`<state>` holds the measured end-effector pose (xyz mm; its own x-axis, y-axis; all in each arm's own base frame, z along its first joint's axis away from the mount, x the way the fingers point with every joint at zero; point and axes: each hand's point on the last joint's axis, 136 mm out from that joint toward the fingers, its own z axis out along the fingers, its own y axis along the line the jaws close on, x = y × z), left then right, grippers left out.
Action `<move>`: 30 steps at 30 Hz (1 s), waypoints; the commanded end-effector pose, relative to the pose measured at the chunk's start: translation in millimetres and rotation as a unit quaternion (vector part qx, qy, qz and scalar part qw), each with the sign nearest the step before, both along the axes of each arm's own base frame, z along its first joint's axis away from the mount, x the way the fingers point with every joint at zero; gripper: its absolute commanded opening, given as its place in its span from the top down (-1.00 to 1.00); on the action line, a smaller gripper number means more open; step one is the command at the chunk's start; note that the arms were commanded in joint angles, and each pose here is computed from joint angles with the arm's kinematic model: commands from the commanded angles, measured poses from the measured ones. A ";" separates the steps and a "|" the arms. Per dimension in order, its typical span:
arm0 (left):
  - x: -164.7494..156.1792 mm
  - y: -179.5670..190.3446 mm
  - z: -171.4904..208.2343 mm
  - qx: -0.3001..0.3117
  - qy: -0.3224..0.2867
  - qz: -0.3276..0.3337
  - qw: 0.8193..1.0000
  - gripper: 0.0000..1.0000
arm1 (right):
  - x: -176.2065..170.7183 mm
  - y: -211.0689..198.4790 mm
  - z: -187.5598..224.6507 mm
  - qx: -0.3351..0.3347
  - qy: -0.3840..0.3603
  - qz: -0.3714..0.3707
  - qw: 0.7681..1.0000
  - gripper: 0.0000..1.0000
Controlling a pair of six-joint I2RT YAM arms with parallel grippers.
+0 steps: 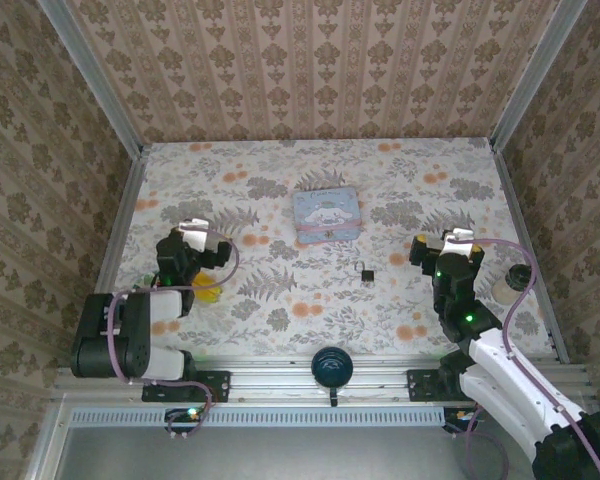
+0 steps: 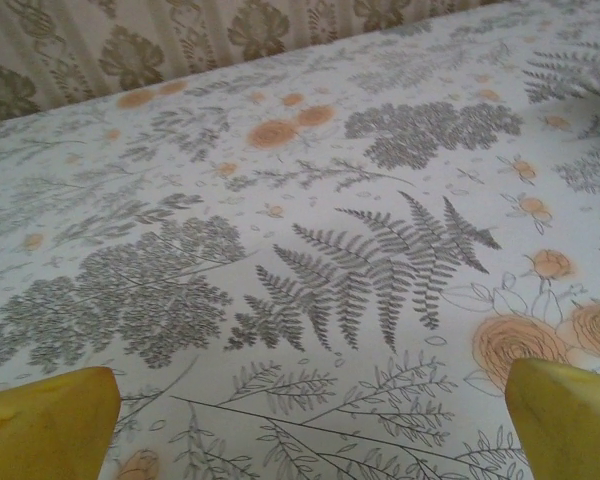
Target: Unlock the padlock with the key
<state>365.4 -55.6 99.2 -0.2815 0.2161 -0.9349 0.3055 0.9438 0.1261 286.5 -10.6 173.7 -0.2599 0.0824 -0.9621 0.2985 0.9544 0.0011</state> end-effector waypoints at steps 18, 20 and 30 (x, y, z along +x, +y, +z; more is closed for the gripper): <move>30.2 13.9 9.5 -0.038 0.013 -0.008 0.999 -1.00 | 15.7 -4.5 -10.9 -0.002 -0.005 0.008 1.000 -1.00; 31.5 24.6 6.6 -0.026 0.002 0.037 0.999 -1.00 | 15.5 -5.5 -11.3 -0.001 -0.006 0.007 1.000 -1.00; 33.7 52.4 -1.7 0.007 -0.012 0.154 0.988 -1.00 | 18.6 -9.0 -12.2 -0.017 -0.023 0.014 0.999 -1.00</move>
